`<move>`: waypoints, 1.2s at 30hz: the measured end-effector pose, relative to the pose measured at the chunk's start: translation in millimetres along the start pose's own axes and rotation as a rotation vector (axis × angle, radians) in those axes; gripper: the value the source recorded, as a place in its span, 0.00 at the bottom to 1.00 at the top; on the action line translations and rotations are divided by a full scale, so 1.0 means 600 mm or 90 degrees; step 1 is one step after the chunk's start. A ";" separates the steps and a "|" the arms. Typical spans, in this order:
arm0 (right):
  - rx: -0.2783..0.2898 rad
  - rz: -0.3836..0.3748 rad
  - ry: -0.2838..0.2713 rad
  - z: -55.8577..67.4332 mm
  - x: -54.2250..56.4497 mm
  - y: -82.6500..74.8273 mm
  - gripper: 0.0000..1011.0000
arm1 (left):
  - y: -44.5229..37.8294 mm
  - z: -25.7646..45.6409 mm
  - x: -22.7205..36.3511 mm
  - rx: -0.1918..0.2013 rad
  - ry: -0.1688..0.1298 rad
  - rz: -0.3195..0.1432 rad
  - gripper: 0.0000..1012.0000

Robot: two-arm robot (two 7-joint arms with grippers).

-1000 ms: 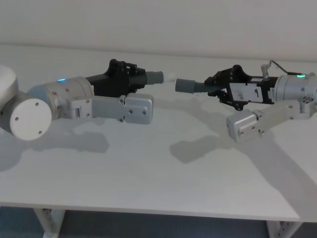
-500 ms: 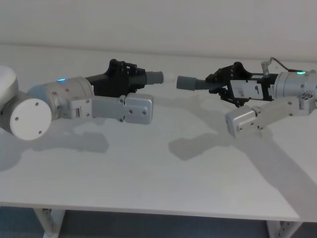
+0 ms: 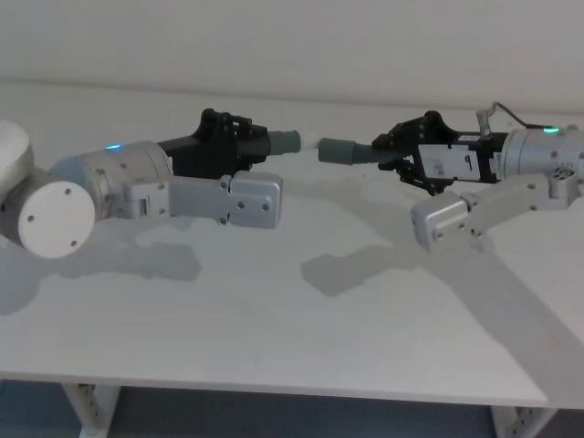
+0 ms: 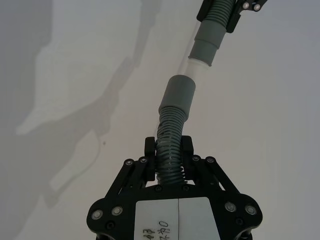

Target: Use both hands to pick up one end of the pipe from the table, align the ends, and insert them.

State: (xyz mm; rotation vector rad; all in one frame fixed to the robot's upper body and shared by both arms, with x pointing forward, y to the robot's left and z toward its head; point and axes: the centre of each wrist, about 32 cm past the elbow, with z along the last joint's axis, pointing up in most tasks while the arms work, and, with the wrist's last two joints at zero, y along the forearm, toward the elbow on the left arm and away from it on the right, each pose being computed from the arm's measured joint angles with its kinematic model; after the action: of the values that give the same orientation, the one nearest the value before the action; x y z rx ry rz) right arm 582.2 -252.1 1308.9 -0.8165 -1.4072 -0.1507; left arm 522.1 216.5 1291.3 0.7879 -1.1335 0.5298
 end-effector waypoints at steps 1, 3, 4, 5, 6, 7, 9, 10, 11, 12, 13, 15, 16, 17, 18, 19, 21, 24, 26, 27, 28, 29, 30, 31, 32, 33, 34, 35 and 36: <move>0.000 -0.001 0.000 0.000 0.001 0.000 0.29 | 0.000 0.000 0.0000 0.000 0.000 0.000 0.32; -0.001 -0.003 0.001 0.001 0.002 0.000 0.29 | 0.000 0.000 0.0001 0.000 0.000 0.000 0.32; -0.002 -0.003 0.001 0.002 0.003 0.000 0.29 | 0.000 0.000 0.0000 0.000 0.000 0.000 0.32; -0.002 -0.004 0.001 0.002 0.003 0.001 0.29 | 0.000 0.000 0.0000 0.000 0.000 0.000 0.32; -0.003 -0.004 0.001 0.003 0.004 0.001 0.29 | 0.000 0.000 0.0000 0.000 0.000 0.000 0.32; -0.004 -0.005 0.002 0.003 0.005 0.001 0.29 | 0.000 0.000 0.0000 0.000 0.000 0.000 0.32; -0.005 -0.006 0.003 0.005 0.006 0.002 0.29 | 0.000 0.000 0.0001 0.000 0.000 0.000 0.32; -0.006 -0.007 0.003 0.005 0.007 0.003 0.29 | 0.000 0.000 0.0001 0.000 0.000 0.000 0.32; -0.007 -0.006 0.004 0.005 0.007 0.003 0.29 | 0.000 0.000 0.0000 0.000 0.000 0.000 0.32; -0.007 -0.006 0.004 0.005 0.007 0.003 0.29 | 0.000 0.000 0.0001 0.000 0.000 0.000 0.32; -0.009 -0.007 0.004 0.006 0.009 0.004 0.29 | 0.000 0.000 0.0000 0.000 0.000 0.000 0.32; -0.010 -0.007 0.005 0.006 0.009 0.005 0.29 | 0.000 0.000 0.0000 0.000 0.000 0.000 0.32; -0.011 -0.007 0.005 0.006 0.010 0.005 0.29 | 0.000 0.000 0.0001 0.000 0.000 0.000 0.32; -0.013 -0.006 0.006 0.006 0.010 0.006 0.29 | 0.000 0.000 0.0000 0.000 0.000 0.000 0.32; -0.013 -0.006 0.007 0.006 0.010 0.007 0.29 | 0.000 0.000 0.0000 0.000 0.000 0.000 0.32; -0.014 -0.006 0.007 0.006 0.010 0.008 0.29 | 0.000 0.000 0.0000 0.000 0.000 0.000 0.32; -0.017 -0.005 0.008 0.006 0.010 0.009 0.29 | 0.000 0.000 0.0000 0.000 0.000 0.000 0.32; -0.019 -0.004 0.010 0.006 0.010 0.010 0.29 | 0.000 0.000 0.0000 0.000 0.000 0.000 0.32; -0.021 -0.004 0.010 0.006 0.010 0.010 0.29 | 0.000 0.000 0.0000 0.000 0.000 0.000 0.32; -0.021 -0.004 0.010 0.006 0.010 0.011 0.29 | 0.000 0.000 0.0000 0.000 0.000 0.000 0.32; -0.022 -0.003 0.011 0.006 0.010 0.011 0.29 | 0.000 0.000 0.0000 0.000 0.000 0.000 0.32; -0.022 -0.003 0.011 0.006 0.011 0.011 0.29 | 0.000 0.000 0.0001 0.000 0.000 0.000 0.32; -0.022 -0.003 0.011 0.006 0.011 0.012 0.29 | 0.000 0.000 0.0000 0.000 0.000 0.000 0.32; -0.023 -0.002 0.011 0.006 0.011 0.012 0.29 | 0.000 0.000 0.0000 0.000 0.000 0.000 0.32; -0.022 -0.001 0.011 0.006 0.011 0.012 0.29 | 0.000 0.000 0.0000 0.000 0.000 0.000 0.32; -0.022 -0.001 0.011 0.006 0.011 0.013 0.29 | 0.000 0.000 0.0000 0.000 0.000 0.000 0.32; -0.022 0.000 0.011 0.006 0.011 0.013 0.29 | 0.000 0.000 0.0000 0.000 0.000 0.000 0.32; -0.022 0.000 0.011 0.006 0.011 0.013 0.29 | 0.000 0.000 0.0000 0.000 0.000 0.000 0.32; -0.021 0.001 0.011 0.007 0.011 0.014 0.29 | 0.000 0.000 0.0000 0.000 0.000 0.000 0.32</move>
State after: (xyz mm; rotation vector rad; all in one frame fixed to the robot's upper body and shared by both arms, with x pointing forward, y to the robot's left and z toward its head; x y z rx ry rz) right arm 584.8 -241.5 1311.4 -0.8420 -1.3917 -0.1799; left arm 522.1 216.4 1291.3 0.7878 -1.1336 0.5297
